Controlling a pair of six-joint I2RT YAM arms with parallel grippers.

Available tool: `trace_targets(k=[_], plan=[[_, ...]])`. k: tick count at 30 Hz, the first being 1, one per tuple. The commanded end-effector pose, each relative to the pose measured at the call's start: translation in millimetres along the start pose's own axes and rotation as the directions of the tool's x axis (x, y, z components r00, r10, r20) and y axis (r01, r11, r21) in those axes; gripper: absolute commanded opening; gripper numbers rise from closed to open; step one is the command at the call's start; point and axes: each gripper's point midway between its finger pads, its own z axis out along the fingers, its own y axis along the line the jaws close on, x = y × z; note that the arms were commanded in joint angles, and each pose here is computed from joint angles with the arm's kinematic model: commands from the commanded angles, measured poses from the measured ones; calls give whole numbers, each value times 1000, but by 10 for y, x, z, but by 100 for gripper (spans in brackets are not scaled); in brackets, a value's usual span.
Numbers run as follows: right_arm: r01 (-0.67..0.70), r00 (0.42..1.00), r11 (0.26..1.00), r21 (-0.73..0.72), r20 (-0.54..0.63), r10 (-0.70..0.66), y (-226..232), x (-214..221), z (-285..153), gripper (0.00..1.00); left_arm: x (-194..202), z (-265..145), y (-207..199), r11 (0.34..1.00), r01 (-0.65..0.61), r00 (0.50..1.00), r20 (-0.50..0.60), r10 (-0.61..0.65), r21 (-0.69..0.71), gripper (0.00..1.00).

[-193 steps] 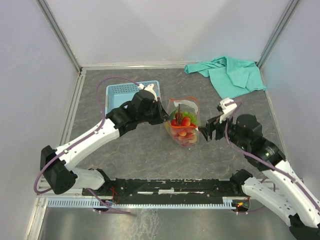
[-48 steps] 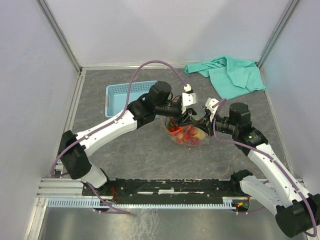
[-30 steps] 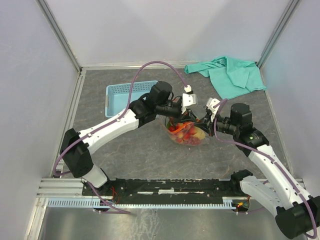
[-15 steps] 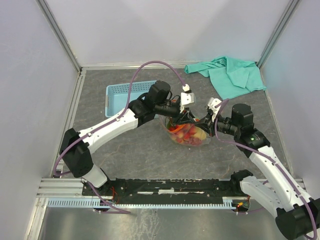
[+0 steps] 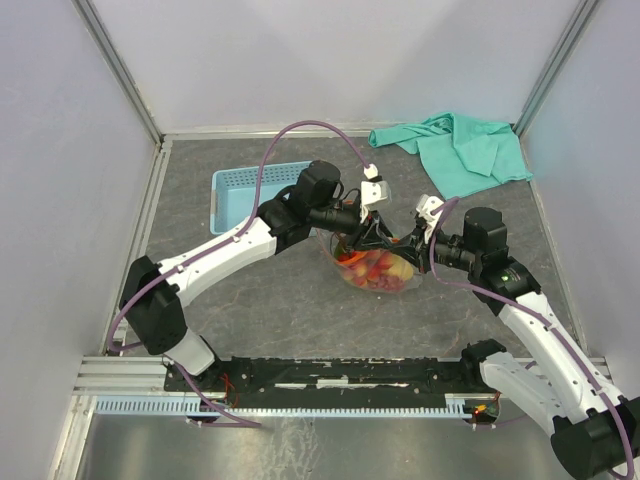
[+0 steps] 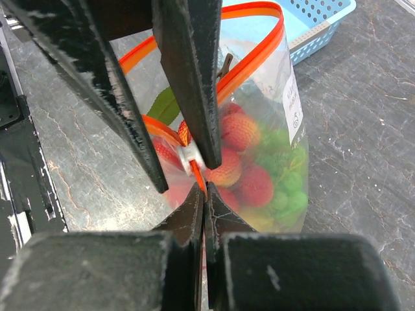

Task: Place the food in the zip-top bag and seal the zipper
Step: Zip the zipper food storage bag at the center of the board.

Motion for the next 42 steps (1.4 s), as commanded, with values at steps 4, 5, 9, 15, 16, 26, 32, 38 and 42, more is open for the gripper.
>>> trace_targets(k=[4, 5, 9, 15, 16, 26, 32, 38, 42], plan=[[48, 994, 999, 2, 98, -47, 0, -290, -32, 2, -80, 1, -35, 1000, 6, 1000, 30, -6, 27, 14], [49, 994, 999, 11, 101, -49, -7, -299, -45, 2, -56, -12, -25, 1000, 1, 1000, 18, -1, 17, 11], [52, 992, 998, 33, 112, -55, -21, -318, -91, 2, 72, -108, 61, 999, -9, 999, -45, 7, -48, 7], [43, 992, 998, 37, 117, -47, -13, -317, -137, 2, 88, -395, 269, 988, -8, 999, -54, 0, -152, 7], [41, 992, 998, 39, 115, -45, -14, -310, -143, 2, 90, -431, 290, 986, -10, 998, -55, 1, -166, 7], [33, 993, 998, 55, 111, -39, -17, -304, -189, 2, 152, -534, 296, 980, -26, 995, -100, 6, -196, 3], [16, 994, 999, -47, 109, -11, 95, -414, -136, 25, 2, -480, 164, 990, -21, 998, -66, 12, -138, 3], [1, 991, 995, -100, 130, 13, 91, -510, -38, 36, -103, -382, 97, 994, -29, 999, -47, 24, -108, 3], [-20, 992, 992, -122, 123, 35, 82, -530, 8, 32, -184, -341, 57, 995, -37, 999, -32, 34, -93, 3]])
